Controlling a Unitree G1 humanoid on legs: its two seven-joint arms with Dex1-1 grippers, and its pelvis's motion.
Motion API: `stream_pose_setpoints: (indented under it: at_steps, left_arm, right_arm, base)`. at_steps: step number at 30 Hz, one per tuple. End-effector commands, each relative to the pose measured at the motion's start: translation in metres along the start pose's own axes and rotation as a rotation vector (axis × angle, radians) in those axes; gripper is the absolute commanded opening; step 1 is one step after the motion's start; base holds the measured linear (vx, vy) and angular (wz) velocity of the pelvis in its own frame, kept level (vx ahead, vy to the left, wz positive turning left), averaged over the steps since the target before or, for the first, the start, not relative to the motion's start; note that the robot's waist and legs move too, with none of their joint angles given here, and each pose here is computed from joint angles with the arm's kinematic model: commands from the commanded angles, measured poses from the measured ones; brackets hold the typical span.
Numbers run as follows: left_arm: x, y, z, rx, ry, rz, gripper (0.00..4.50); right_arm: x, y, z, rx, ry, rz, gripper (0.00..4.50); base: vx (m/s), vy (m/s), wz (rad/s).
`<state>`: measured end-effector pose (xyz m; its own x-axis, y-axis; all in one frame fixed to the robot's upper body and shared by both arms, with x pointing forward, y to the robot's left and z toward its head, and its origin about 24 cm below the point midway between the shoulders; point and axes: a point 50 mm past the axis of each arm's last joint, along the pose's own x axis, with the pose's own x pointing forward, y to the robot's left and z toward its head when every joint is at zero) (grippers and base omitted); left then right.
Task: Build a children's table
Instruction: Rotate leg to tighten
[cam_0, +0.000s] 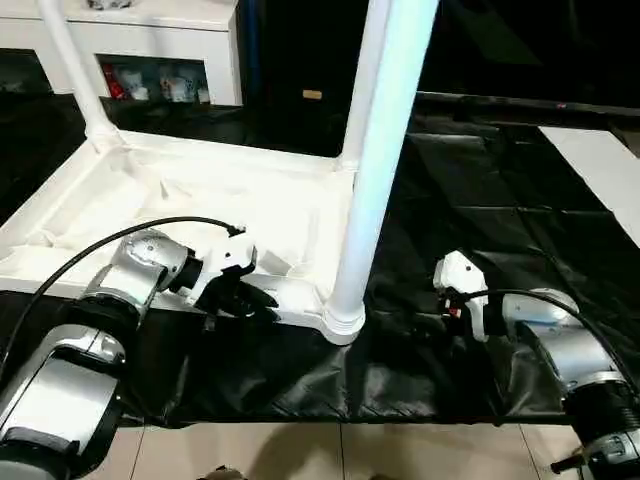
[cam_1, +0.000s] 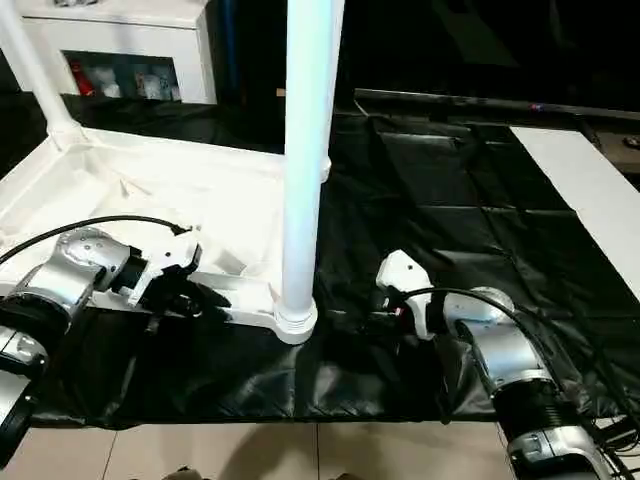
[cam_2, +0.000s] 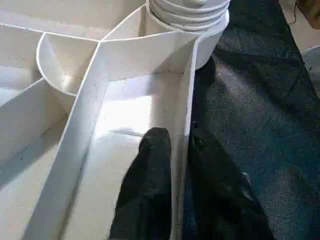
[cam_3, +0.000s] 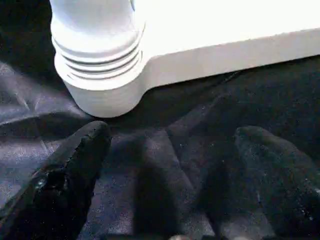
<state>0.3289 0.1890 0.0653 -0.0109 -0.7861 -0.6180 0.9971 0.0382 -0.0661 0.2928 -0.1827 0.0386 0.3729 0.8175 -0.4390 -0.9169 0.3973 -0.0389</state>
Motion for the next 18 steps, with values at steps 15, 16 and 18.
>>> stream_pose_setpoints:
  at_steps: [15,16,18]
  left_arm:
    - [0.026,-0.006,-0.002,-0.155,-0.064,0.110,0.01]
    - [0.027,-0.007,-0.001,-0.152,-0.067,0.113,0.01]
    - [0.033,-0.010,0.002,-0.133,-0.076,0.120,0.01]
  right_arm:
    - [0.023,0.008,0.020,0.011,-0.106,0.043,4.50]
    - [0.026,0.008,0.021,0.007,-0.107,0.043,4.50]
    - [0.033,0.007,0.022,-0.012,-0.102,0.020,4.50]
  base:
    - [0.000,0.000,0.00]
    - [0.000,0.000,0.00]
    - [0.000,0.000,0.00]
